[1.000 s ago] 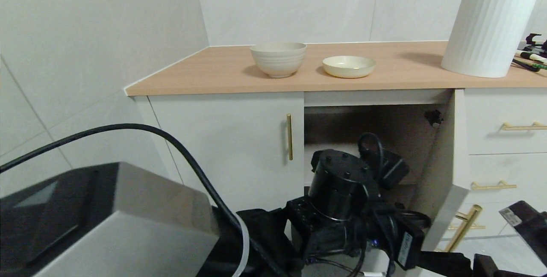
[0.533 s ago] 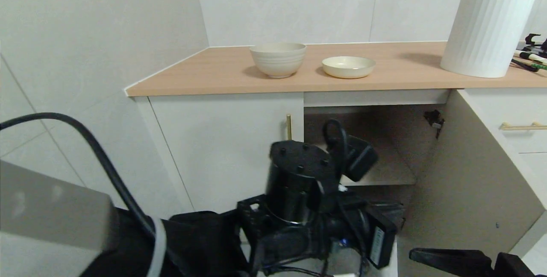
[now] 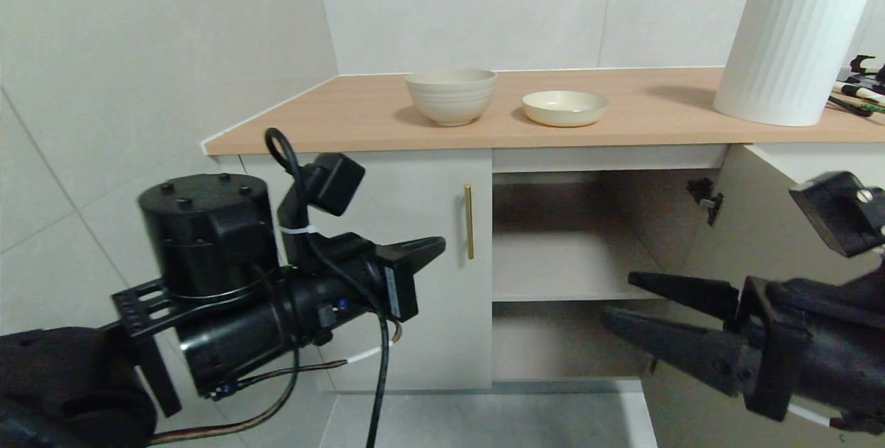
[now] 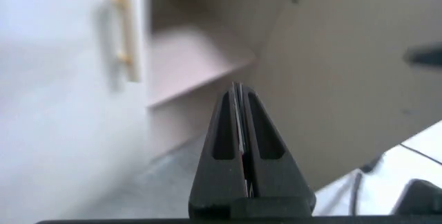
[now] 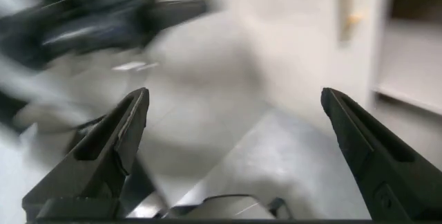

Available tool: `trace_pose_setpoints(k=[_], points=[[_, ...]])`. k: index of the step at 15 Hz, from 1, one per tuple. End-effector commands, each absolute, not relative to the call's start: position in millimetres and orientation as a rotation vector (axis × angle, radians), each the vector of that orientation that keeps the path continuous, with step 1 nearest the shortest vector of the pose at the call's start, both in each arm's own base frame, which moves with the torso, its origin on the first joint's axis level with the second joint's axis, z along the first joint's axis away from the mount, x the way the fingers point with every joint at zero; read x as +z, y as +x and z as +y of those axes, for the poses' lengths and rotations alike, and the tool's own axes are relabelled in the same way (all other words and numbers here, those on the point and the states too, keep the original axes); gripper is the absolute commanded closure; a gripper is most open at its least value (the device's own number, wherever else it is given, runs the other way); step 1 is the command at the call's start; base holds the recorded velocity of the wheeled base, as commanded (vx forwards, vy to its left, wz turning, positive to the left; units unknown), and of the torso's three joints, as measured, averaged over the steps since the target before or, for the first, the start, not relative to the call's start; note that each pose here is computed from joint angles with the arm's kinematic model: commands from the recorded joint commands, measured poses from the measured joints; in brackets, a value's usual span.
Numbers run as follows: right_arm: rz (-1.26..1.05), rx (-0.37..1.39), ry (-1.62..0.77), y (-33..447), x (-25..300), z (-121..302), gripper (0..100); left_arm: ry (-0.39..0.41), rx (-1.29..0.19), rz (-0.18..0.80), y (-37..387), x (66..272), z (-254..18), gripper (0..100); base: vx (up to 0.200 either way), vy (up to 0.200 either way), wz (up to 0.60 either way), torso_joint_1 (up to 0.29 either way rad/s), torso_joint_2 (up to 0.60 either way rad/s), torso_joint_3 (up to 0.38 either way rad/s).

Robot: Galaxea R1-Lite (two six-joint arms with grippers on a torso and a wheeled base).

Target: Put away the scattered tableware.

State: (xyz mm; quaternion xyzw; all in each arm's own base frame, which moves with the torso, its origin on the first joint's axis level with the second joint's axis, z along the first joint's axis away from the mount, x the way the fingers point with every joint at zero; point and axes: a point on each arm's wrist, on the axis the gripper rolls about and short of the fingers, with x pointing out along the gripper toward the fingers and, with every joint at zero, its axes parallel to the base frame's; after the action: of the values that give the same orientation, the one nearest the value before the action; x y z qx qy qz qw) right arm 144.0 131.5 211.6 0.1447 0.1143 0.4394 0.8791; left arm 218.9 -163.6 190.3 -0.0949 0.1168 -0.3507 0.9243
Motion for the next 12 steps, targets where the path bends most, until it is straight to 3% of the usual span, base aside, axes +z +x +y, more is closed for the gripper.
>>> trace_pose_setpoints(k=[1, 4, 8, 9, 12], points=[[0.277, 0.801, 0.290, 173.0, 237.0, 141.9, 0, -0.179, -0.653, 0.150, 201.9, 211.3, -127.7, 100, 0.000, 0.000, 0.00, 0.000, 0.00, 0.000], [0.294, 0.603, 0.210, 198.8, 256.2, 144.1, 0, -0.117, -0.537, 0.158, 198.5, 218.8, -96.2, 100, 0.000, 0.000, 0.00, 0.000, 0.00, 0.000], [0.300, 0.545, 0.148, 214.4, 249.1, 141.7, 0, -0.112, -0.522, 0.179, 197.4, 218.4, -93.3, 100, 0.000, 0.000, 0.00, 0.000, 0.00, 0.000], [0.320, 0.529, 0.164, 212.7, 244.3, 140.2, 0, -0.112, -0.525, 0.183, 198.2, 218.8, -94.1, 0, 0.000, 0.000, 0.00, 0.000, 0.00, 0.000], [0.273, 0.542, 0.184, 201.1, 257.3, 133.2, 0, -0.115, -0.544, 0.183, 200.5, 219.2, -98.4, 0, 0.000, 0.000, 0.00, 0.000, 0.00, 0.000]])
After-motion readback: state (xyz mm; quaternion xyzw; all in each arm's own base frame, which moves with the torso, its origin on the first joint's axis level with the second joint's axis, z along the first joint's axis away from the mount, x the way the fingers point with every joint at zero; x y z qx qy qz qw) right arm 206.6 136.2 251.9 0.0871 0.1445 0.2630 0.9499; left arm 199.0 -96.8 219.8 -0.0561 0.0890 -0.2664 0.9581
